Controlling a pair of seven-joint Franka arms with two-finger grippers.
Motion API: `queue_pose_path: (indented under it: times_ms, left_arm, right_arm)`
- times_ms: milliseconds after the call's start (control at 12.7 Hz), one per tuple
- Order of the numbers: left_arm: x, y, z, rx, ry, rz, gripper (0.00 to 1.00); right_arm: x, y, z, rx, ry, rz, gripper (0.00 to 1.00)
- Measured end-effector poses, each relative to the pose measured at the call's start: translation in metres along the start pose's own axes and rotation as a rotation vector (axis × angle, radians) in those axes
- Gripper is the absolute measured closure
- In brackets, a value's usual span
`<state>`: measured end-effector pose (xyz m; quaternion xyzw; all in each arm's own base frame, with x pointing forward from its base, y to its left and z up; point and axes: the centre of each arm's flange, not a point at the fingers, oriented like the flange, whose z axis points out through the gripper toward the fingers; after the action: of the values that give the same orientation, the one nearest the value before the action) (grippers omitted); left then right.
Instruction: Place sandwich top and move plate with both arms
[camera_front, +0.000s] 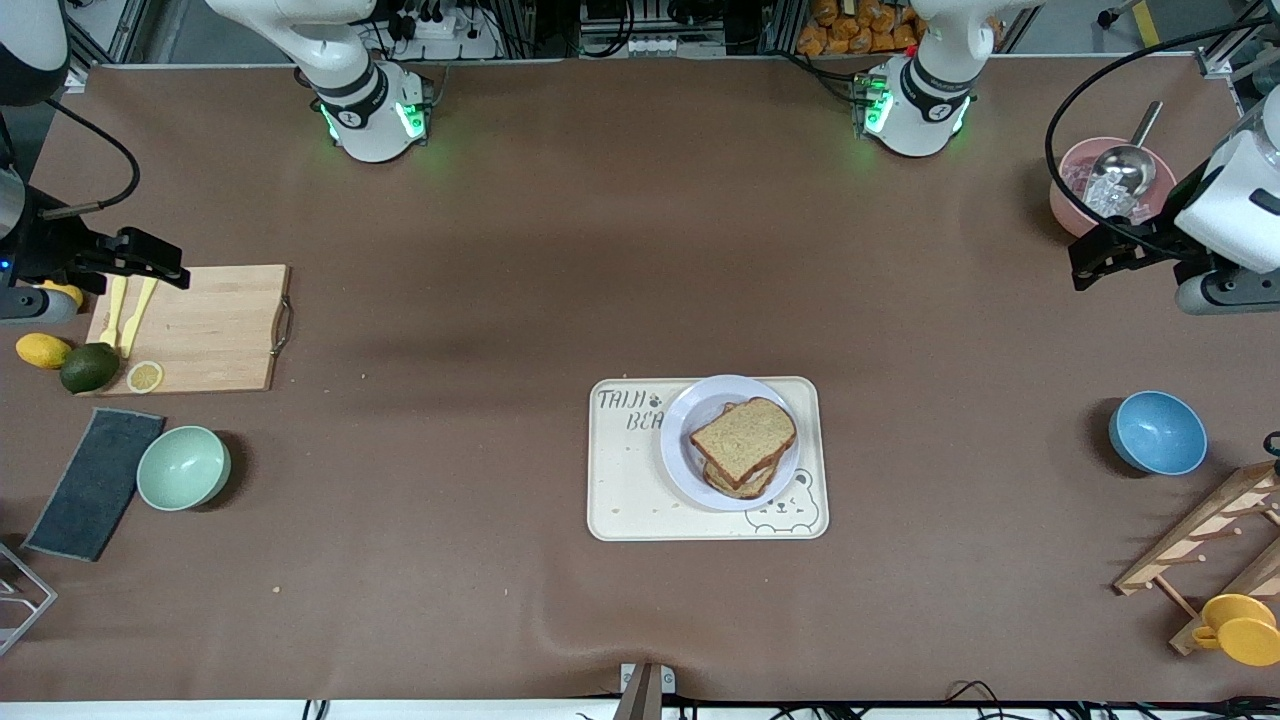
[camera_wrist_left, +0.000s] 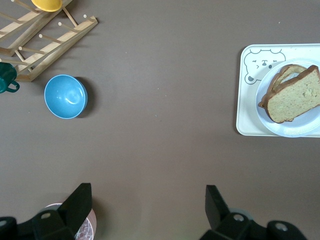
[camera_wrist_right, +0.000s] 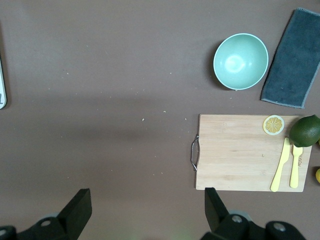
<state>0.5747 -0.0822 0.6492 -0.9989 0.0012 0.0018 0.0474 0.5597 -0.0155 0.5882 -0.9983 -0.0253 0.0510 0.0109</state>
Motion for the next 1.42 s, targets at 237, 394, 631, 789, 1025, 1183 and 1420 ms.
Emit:
queue_pose_path:
  times_ms: [237,394,631,789,1025,1183,1420]
  left_arm:
    - [-0.004,-0.003,-0.009,-0.005,0.020,-0.017,0.00]
    - [-0.013,-0.015,-0.023,-0.030,0.040,-0.051,0.00]
    - [-0.028,-0.033,-0.029,-0.033,0.042,-0.086,0.00]
    - [-0.035,-0.039,-0.028,-0.030,0.037,-0.097,0.00]
    - [-0.039,-0.053,-0.023,-0.029,0.036,-0.111,0.00]
    - [-0.037,-0.055,-0.019,-0.036,0.040,-0.111,0.00]
    - [-0.035,-0.061,-0.018,-0.053,0.052,-0.098,0.00]
  right_arm:
    - [0.000,0.000,0.000,0.000,-0.001,0.000,0.00]
    - [0.000,0.000,0.001,0.000,-0.002,0.000,0.00]
    - [0.000,0.000,0.001,0.000,-0.003,0.001,0.00]
    - [0.000,0.001,0.002,0.000,-0.003,0.001,0.00]
    - [0.000,0.001,0.002,0.000,-0.004,0.001,0.00]
    - [0.000,0.001,0.002,0.000,-0.004,0.001,0.00]
    - [0.000,0.001,0.002,0.000,-0.004,0.001,0.00]
